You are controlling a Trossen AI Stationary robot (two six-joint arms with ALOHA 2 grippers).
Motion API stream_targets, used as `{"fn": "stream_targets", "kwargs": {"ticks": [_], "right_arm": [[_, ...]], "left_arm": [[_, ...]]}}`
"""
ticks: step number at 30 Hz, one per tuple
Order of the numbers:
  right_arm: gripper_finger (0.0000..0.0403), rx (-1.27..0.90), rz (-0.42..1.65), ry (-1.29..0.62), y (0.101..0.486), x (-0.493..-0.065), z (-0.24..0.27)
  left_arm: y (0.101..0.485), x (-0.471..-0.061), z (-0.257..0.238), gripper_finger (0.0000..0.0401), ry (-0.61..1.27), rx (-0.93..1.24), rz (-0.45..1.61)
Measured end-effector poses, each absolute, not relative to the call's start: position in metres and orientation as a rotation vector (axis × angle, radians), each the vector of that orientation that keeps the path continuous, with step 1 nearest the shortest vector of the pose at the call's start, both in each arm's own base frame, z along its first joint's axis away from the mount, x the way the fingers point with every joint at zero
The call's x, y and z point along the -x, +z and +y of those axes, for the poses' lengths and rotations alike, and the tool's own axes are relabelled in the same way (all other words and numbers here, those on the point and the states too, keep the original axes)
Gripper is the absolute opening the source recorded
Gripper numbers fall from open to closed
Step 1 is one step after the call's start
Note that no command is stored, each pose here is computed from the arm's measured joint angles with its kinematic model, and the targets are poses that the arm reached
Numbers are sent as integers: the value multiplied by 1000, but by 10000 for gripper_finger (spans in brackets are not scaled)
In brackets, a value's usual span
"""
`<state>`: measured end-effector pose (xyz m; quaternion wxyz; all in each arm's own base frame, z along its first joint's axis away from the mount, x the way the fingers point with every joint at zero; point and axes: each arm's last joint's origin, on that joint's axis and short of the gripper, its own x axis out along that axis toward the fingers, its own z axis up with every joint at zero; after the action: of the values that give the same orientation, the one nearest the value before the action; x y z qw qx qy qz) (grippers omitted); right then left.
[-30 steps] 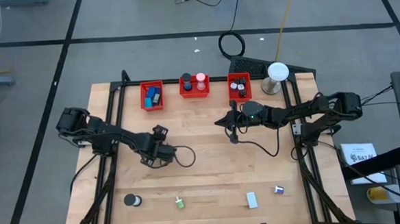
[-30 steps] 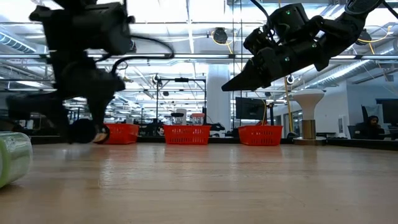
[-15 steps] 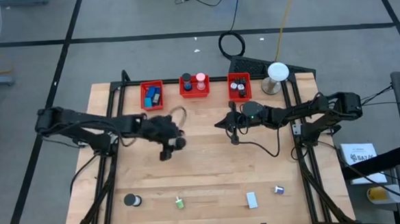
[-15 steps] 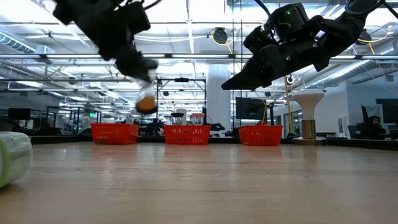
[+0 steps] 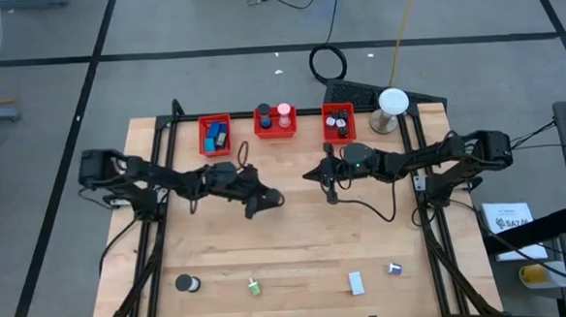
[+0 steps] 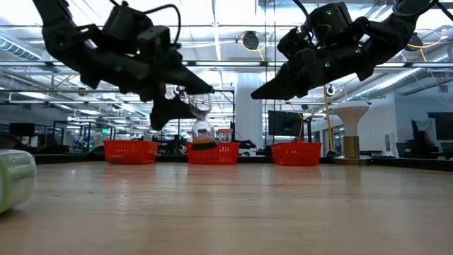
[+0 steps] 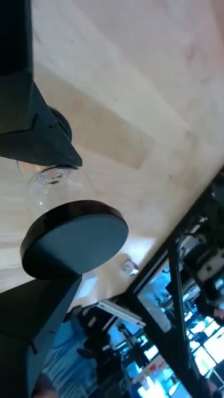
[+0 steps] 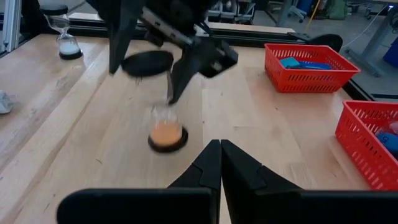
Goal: Pick & Place Office items
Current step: Put the light orange hourglass into the middle orange basket
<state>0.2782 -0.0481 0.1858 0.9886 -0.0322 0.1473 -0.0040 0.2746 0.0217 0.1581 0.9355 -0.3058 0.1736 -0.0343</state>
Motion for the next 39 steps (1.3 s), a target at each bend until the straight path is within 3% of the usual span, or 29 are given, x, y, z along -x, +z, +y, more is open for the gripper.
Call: {"fn": "stream_targets", "kwargs": {"ticks": [8,26,39], "right_arm": [[0,63,303,-8,185,-278,-48],[0,64,297,-7,186,-278,-48],[0,64,298,-7,186,-278,-48]], "left_arm": [[145,-295,35,258,-22,711,391],[135,-293,44,271,88,771,428],[136,-292,44,293,63,648,438]]}}
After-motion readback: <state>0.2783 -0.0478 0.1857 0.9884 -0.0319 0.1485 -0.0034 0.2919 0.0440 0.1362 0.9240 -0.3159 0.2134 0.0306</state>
